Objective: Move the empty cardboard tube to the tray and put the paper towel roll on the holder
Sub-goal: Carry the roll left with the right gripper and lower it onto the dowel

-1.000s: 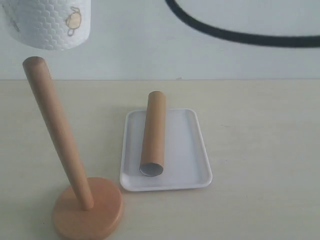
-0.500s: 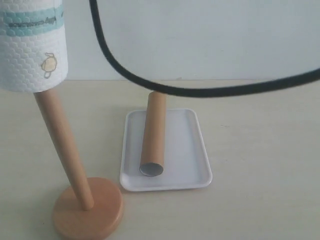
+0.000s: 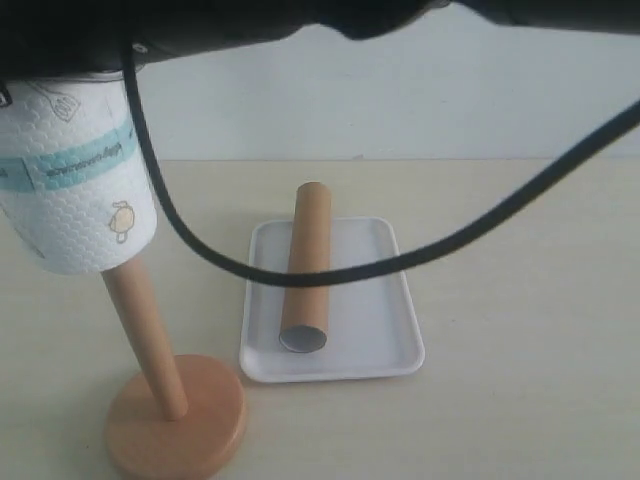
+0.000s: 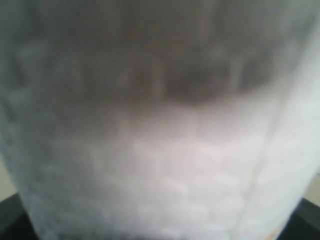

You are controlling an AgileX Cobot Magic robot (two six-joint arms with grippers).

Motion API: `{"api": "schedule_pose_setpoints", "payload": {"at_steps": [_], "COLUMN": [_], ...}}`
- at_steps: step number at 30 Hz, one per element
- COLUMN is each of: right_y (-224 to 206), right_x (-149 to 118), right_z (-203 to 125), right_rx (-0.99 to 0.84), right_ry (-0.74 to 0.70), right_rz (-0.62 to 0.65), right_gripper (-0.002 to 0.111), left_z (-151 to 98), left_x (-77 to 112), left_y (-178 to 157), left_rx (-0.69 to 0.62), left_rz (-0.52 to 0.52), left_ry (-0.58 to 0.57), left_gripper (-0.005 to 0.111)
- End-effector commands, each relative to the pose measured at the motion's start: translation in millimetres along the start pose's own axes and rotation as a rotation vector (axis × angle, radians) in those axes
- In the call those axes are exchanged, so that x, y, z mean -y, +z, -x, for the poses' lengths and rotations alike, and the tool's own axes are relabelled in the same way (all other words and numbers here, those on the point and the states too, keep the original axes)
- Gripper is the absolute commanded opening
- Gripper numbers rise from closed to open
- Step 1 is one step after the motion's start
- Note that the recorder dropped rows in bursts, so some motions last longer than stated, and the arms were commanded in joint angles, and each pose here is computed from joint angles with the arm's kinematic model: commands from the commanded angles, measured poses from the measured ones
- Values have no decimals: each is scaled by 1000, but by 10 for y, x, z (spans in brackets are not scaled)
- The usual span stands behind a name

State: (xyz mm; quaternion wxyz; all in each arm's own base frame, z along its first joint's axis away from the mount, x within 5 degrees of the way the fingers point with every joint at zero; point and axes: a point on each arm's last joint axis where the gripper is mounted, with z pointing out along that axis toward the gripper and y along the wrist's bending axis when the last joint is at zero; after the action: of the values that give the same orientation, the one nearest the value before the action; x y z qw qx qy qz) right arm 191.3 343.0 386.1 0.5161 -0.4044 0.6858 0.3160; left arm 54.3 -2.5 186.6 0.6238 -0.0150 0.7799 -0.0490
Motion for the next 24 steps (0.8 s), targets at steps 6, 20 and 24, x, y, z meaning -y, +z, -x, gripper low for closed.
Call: {"api": "schedule_pose_setpoints", "payload": {"at_steps": [6,20,24], "right_y": [99,152,157], "right_x": [28,54,63], "right_z": [-148,-683,-862], "right_rx": [98,71,64], "right_ry": [-3,21,24], "right_rz": [-23,-44,-52], "right_gripper": [0,0,0], "left_z": [2,2,2], "left_x": [5,5,5], "left_y": [2,2,2], "left_rx": [14,14,14], "left_rz": [-8,-8,-8], "left_ry": [-9,-9,-9], "left_gripper": [4,4,4]}}
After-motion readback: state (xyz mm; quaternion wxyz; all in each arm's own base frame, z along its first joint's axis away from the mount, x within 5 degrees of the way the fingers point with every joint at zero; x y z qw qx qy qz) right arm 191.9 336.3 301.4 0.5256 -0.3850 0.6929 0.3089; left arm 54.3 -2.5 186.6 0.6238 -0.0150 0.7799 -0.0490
